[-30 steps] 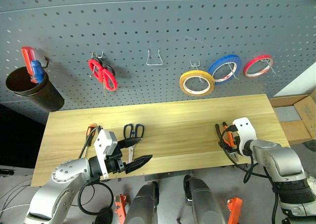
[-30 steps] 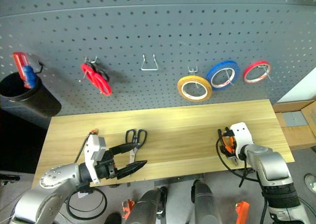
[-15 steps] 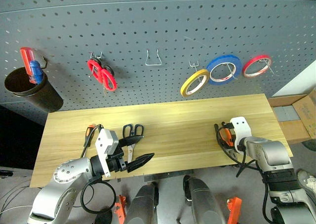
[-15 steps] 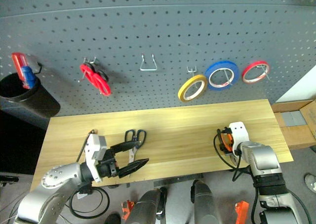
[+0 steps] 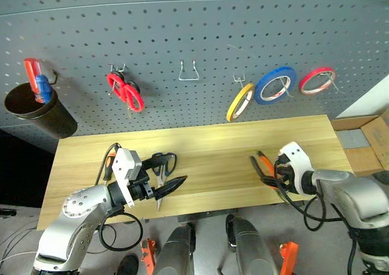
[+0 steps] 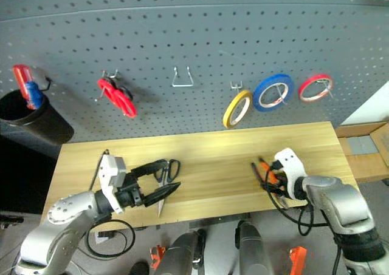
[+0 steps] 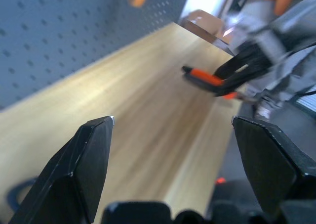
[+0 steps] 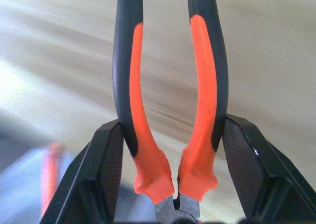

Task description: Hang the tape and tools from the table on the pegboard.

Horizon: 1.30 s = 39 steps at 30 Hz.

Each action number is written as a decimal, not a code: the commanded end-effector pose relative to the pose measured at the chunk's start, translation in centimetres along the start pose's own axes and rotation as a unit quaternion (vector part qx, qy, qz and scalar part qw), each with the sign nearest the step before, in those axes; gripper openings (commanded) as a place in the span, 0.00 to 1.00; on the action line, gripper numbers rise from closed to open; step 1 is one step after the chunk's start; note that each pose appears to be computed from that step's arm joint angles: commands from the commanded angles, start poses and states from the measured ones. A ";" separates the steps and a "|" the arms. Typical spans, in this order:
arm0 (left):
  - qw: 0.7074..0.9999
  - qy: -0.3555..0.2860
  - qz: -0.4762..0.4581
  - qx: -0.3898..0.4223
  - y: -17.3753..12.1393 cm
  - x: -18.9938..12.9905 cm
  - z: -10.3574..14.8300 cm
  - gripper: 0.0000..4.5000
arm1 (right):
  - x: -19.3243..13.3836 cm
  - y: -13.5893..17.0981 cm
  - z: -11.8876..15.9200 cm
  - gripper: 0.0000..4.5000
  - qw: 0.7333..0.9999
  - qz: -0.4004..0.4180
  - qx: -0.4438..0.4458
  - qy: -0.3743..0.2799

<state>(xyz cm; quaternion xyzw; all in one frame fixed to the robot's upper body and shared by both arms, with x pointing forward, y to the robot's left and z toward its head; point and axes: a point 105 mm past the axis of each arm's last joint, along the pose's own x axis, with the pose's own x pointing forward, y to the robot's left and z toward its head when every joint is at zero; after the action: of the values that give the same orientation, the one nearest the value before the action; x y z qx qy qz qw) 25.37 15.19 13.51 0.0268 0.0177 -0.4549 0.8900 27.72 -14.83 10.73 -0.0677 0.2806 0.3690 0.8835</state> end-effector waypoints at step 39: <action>0.935 -0.228 0.201 0.181 1.4 1.4 7.0 0.92 | -0.4 12.0 30.0 0.55 0.777 -0.007 -0.243 -0.581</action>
<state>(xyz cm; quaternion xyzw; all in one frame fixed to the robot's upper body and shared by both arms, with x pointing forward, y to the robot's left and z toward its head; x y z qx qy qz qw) 28.14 14.79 18.88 0.0852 -0.2378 -0.2542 0.9336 33.97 3.27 34.58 -0.0562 -0.3304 0.3970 0.8545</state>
